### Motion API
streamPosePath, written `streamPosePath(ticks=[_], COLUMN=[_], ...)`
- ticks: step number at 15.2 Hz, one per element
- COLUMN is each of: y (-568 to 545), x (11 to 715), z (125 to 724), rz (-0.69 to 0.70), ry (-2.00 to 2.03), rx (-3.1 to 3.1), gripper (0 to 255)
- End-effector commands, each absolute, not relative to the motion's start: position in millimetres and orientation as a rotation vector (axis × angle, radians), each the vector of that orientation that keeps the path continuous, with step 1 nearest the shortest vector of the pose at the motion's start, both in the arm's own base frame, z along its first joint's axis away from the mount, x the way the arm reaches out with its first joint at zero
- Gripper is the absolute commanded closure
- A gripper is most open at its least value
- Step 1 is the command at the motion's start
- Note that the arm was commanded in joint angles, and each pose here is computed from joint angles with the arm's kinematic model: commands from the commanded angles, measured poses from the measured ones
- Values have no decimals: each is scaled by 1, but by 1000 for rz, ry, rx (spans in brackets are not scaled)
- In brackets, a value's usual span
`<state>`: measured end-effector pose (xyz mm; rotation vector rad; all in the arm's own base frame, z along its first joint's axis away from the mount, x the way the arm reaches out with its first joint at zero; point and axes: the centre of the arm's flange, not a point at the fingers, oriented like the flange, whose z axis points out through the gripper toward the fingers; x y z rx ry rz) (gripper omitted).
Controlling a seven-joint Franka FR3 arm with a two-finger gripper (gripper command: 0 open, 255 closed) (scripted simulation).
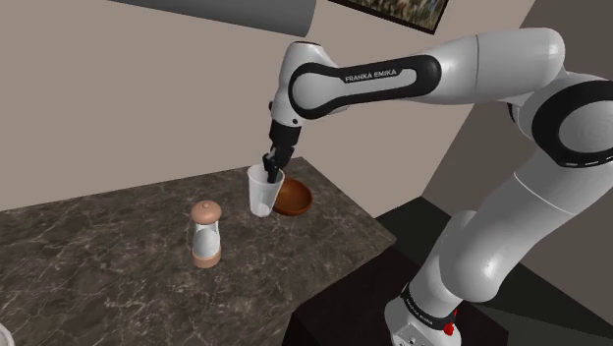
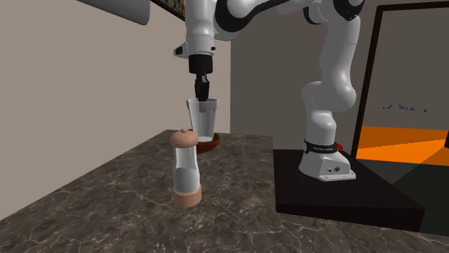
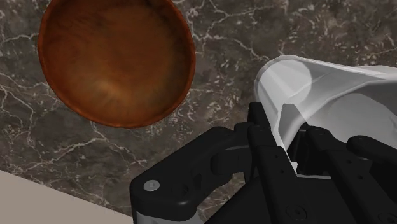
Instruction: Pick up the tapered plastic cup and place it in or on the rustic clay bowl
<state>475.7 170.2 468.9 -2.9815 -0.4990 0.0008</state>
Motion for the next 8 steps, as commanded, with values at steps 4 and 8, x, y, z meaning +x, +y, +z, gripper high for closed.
streamPosePath(ticks=[4, 8], y=[169, 157], x=[475, 478], z=[496, 512], rz=[1, 1], ry=[-499, -499], rx=[-2981, -2981], gripper=[255, 255])
